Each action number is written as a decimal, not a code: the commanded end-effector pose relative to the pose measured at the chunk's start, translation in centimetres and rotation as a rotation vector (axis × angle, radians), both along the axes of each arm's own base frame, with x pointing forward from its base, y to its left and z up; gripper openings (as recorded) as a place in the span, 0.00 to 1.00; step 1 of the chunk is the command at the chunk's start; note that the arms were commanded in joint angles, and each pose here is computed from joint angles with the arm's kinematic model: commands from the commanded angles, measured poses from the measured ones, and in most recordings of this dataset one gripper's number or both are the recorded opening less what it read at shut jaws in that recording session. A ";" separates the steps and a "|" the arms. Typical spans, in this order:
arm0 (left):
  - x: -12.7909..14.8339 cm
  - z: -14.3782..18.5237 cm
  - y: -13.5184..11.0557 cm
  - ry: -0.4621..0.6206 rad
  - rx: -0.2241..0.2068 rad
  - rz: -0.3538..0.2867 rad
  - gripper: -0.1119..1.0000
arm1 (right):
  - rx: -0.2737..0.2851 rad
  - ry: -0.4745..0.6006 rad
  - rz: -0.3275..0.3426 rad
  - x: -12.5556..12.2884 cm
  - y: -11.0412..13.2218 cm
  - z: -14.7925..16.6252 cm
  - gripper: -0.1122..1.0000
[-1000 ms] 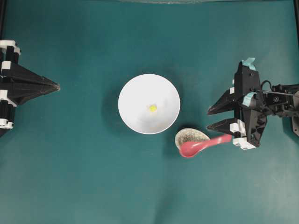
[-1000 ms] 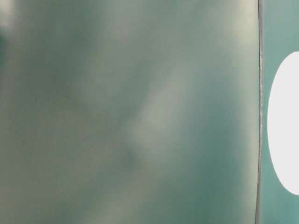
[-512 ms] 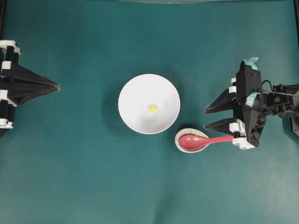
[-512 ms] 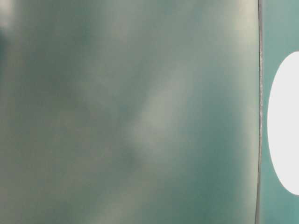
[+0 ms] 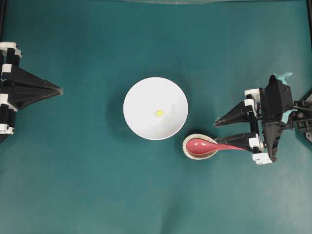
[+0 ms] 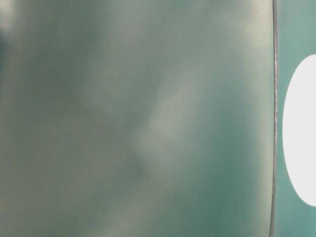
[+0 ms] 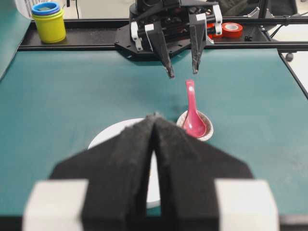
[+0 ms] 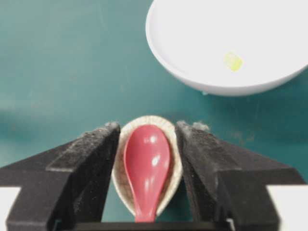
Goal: Scoop the yellow hexagonal prism block from the bowl with a spoon using the right arm.
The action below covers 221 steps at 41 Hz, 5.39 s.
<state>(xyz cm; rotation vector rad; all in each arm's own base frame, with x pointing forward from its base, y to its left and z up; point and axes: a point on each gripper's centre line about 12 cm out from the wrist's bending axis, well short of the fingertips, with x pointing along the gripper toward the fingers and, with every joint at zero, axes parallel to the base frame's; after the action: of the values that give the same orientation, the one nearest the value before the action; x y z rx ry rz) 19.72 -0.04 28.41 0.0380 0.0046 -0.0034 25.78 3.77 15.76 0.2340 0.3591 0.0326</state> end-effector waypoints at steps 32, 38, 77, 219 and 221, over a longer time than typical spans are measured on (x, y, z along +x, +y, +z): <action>0.1 -0.1 0.0 0.005 0.001 -0.002 0.09 | -0.062 -0.127 -0.075 -2.0 2.0 -6.0 0.59; 0.1 -0.3 0.0 0.011 0.000 -0.002 0.09 | -0.079 -0.139 -0.059 -2.4 2.5 -6.5 0.59; 0.1 -0.4 0.0 0.012 -0.005 -0.002 0.09 | -0.120 -0.065 -0.039 -3.2 3.3 -8.4 0.57; 0.1 -0.4 0.0 0.025 0.005 0.000 0.09 | 0.078 0.673 0.064 11.6 -8.3 7.9 0.31; 0.0 -0.3 0.0 0.021 0.005 -0.002 0.09 | 0.079 0.708 0.058 11.6 -8.5 8.0 0.30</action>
<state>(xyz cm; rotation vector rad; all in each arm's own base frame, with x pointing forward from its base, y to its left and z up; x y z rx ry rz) 19.56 -0.03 27.53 0.0381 0.0429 -0.0034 36.99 -4.47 22.29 0.3222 1.0621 0.0265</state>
